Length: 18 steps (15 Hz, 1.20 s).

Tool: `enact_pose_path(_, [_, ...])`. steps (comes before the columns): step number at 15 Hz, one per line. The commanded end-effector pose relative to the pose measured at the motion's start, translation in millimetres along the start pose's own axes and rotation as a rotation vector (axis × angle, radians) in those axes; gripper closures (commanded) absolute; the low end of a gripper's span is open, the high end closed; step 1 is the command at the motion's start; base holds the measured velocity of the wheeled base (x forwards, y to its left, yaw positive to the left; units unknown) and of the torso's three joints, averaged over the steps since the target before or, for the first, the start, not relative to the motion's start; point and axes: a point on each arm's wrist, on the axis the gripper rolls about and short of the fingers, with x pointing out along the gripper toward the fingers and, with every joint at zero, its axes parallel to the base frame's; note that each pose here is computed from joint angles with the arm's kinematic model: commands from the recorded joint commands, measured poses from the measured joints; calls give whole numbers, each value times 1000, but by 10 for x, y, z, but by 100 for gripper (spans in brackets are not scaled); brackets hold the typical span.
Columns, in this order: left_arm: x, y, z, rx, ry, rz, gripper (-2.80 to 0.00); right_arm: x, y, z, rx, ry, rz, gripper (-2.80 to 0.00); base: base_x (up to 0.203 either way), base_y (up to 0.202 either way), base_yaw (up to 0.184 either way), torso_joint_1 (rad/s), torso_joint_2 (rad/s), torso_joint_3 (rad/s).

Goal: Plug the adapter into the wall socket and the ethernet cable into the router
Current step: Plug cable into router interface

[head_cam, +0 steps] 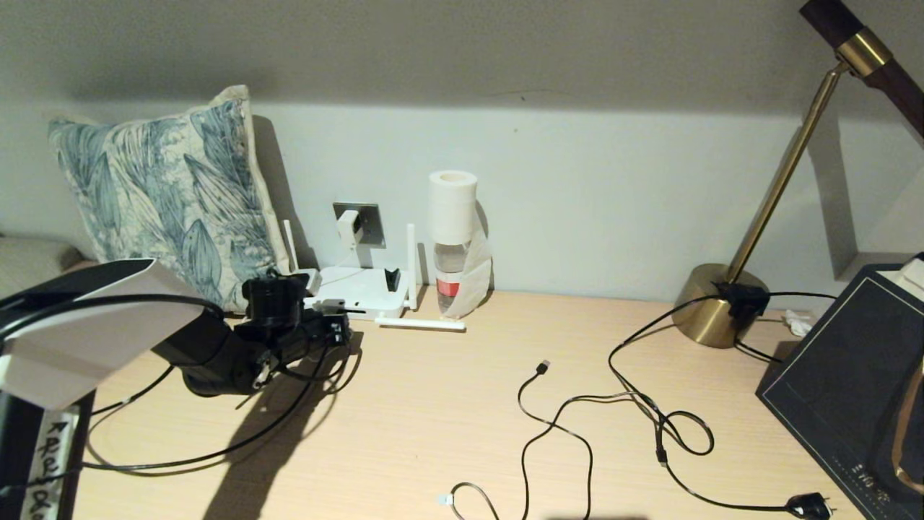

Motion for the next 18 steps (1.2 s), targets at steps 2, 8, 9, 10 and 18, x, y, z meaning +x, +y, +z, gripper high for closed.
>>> enact_pose_path(2, [-4, -11, 12, -1, 6, -3, 0, 19, 1, -100, -1, 35, 1, 0, 0, 0, 0, 0, 0, 0])
enact_pose_path(8, [-14, -20, 77, -2, 54, -3, 0, 19, 1, -100, -1, 35, 1, 0, 0, 0, 0, 0, 0, 0])
enact_pose_path(9, [-13, -20, 75, -2, 61, -3, 0, 19, 1, -100, -1, 35, 1, 0, 0, 0, 0, 0, 0, 0])
enact_pose_path(10, [-13, -20, 74, -2, 62, -1, 0, 19, 1, -100, -1, 35, 1, 0, 0, 0, 0, 0, 0, 0])
enact_pose_path(18, [6, -42, 137, -1, 62, -4, 0, 19, 1, -100, -1, 35, 1, 0, 0, 0, 0, 0, 0, 0])
